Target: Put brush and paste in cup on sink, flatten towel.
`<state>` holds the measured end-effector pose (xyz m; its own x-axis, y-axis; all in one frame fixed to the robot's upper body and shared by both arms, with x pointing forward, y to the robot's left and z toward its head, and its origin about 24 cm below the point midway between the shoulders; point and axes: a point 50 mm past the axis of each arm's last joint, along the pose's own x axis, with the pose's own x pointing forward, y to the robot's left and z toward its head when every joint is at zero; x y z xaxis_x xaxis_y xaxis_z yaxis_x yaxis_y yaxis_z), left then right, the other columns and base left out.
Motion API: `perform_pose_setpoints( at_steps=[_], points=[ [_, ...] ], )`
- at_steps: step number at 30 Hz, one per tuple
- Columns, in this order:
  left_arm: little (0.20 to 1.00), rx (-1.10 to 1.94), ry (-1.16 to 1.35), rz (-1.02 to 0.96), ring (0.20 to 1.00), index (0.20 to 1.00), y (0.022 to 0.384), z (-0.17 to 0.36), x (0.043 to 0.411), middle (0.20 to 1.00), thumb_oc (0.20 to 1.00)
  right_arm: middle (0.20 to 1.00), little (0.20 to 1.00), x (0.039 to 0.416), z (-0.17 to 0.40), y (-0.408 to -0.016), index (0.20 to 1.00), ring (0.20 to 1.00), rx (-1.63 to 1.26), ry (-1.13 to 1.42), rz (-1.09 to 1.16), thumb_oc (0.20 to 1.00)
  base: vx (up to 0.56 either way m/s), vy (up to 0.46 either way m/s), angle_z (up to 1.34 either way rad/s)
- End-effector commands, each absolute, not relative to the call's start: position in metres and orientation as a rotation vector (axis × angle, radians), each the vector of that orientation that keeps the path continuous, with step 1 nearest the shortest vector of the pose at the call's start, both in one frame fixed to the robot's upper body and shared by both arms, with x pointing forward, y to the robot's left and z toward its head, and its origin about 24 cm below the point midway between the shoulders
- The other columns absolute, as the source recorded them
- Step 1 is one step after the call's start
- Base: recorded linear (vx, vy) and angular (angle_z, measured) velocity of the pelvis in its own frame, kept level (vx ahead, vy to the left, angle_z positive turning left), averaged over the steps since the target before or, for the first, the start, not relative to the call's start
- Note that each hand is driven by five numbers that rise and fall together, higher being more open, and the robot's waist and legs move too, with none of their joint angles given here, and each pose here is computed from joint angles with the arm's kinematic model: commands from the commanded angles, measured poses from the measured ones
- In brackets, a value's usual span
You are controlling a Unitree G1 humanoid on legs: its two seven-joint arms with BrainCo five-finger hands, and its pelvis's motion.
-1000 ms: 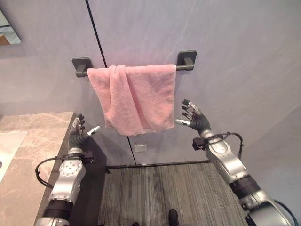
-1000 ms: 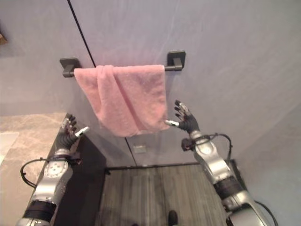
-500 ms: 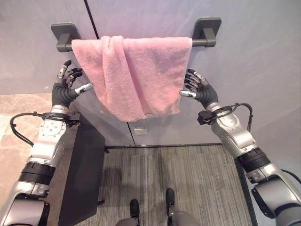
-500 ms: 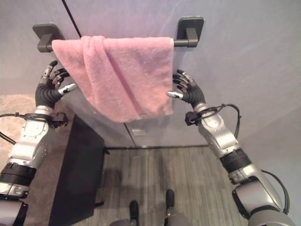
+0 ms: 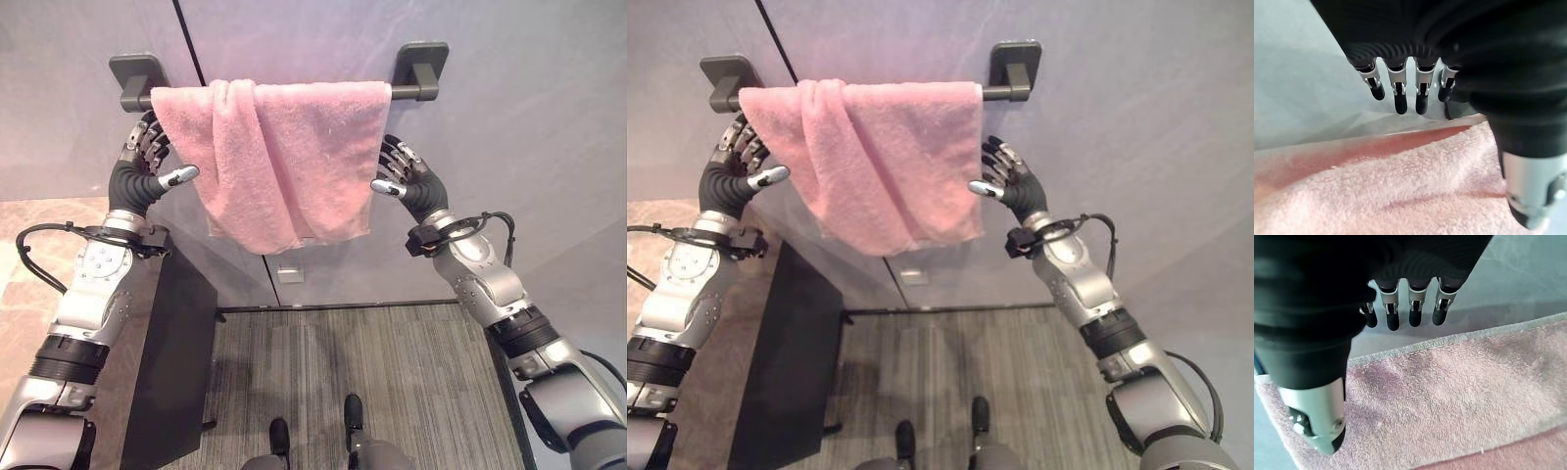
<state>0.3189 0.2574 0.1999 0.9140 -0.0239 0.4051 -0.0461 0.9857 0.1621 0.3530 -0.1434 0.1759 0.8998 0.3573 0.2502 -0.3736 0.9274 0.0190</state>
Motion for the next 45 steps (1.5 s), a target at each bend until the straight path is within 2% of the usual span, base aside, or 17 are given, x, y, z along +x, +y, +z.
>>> perform_pose_setpoints(
  at_steps=[1,2,3,4,17,22,27,28,29,31,32,36,41,42,43,45],
  points=[
    [0.884,0.177,-0.531,-0.071,0.884,0.884,0.24,0.232,0.328,0.884,0.884,1.0,1.0,0.365,0.214,-0.129,1.0,1.0,0.068,-0.341,0.422,1.0,0.0,0.0,0.0],
    [0.558,0.179,-0.532,-0.073,0.558,0.558,0.239,0.234,0.329,0.558,0.558,1.0,1.0,0.366,0.215,-0.128,1.0,1.0,0.062,-0.339,0.423,1.0,-0.02,-0.021,0.06],
    [0.209,0.178,-0.538,-0.091,0.209,0.209,0.234,0.238,0.333,0.209,0.209,0.379,0.379,0.369,0.218,-0.122,0.379,0.379,0.058,-0.334,0.425,0.379,-0.01,-0.017,0.06],
    [0.2,0.174,-0.538,-0.091,0.2,0.2,0.233,0.238,0.333,0.2,0.2,0.2,0.2,0.37,0.22,-0.121,0.2,0.2,0.063,-0.337,0.419,0.2,0.0,0.0,0.0],
    [0.2,0.145,-0.497,-0.057,0.2,0.2,0.236,0.221,0.333,0.2,0.2,0.2,0.2,0.367,0.21,-0.11,0.2,0.2,0.12,-0.347,0.396,0.2,0.02,-0.001,-0.01],
    [0.2,0.161,-0.504,-0.03,0.2,0.2,0.24,0.223,0.332,0.2,0.2,0.2,0.2,0.361,0.219,-0.116,0.2,0.2,0.134,-0.417,0.348,0.2,0.03,-0.003,-0.01],
    [0.2,0.156,-0.571,0.049,0.2,0.2,0.255,0.229,0.318,0.2,0.2,0.2,0.2,0.337,0.239,-0.13,0.2,0.2,0.199,-0.599,0.298,0.2,0.04,-0.002,0.0],
    [0.247,0.151,-0.551,0.074,0.247,0.247,0.263,0.22,0.314,0.247,0.247,0.2,0.2,0.336,0.229,-0.134,0.2,0.2,0.216,-0.583,0.266,0.2,0.0,0.0,0.0],
    [0.26,0.212,-0.507,0.13,0.26,0.26,0.283,0.212,0.306,0.26,0.26,0.2,0.2,0.339,0.209,-0.144,0.2,0.2,0.196,-0.513,0.216,0.2,0.0,0.0,0.0],
    [0.2,0.211,-0.441,0.199,0.2,0.2,0.301,0.198,0.302,0.2,0.2,0.2,0.2,0.34,0.196,-0.15,0.2,0.2,0.193,-0.465,0.191,0.2,0.0,-0.004,-0.02],
    [0.2,0.178,-0.385,0.259,0.2,0.2,0.315,0.184,0.299,0.2,0.2,0.2,0.2,0.341,0.183,-0.153,0.2,0.2,0.229,-0.417,0.162,0.2,0.0,-0.009,-0.04],
    [0.2,0.199,-0.345,0.316,0.2,0.2,0.325,0.174,0.294,0.2,0.2,0.2,0.2,0.344,0.17,-0.147,0.2,0.2,0.244,-0.359,0.166,0.2,0.0,0.0,0.0],
    [0.2,0.216,-0.354,0.283,0.2,0.2,0.315,0.177,0.301,0.2,0.2,0.2,0.2,0.346,0.169,-0.138,0.2,0.2,0.256,-0.352,0.184,0.2,0.0,0.0,0.0],
    [0.875,0.24,-0.345,0.261,0.875,0.875,0.31,0.176,0.305,0.875,0.875,0.2,0.2,0.346,0.166,-0.138,0.2,0.2,0.241,-0.342,0.178,0.2,0.01,-0.02,0.03],
    [1.0,0.24,-0.345,0.261,1.0,1.0,0.309,0.176,0.305,1.0,1.0,0.2,0.2,0.346,0.166,-0.138,0.2,0.2,0.241,-0.342,0.178,0.2,0.0,0.0,0.0],
    [1.0,0.297,-0.325,0.26,1.0,1.0,0.309,0.174,0.304,1.0,1.0,1.0,1.0,0.345,0.162,-0.141,1.0,1.0,0.22,-0.329,0.161,1.0,0.0,0.0,0.0]
  ],
)
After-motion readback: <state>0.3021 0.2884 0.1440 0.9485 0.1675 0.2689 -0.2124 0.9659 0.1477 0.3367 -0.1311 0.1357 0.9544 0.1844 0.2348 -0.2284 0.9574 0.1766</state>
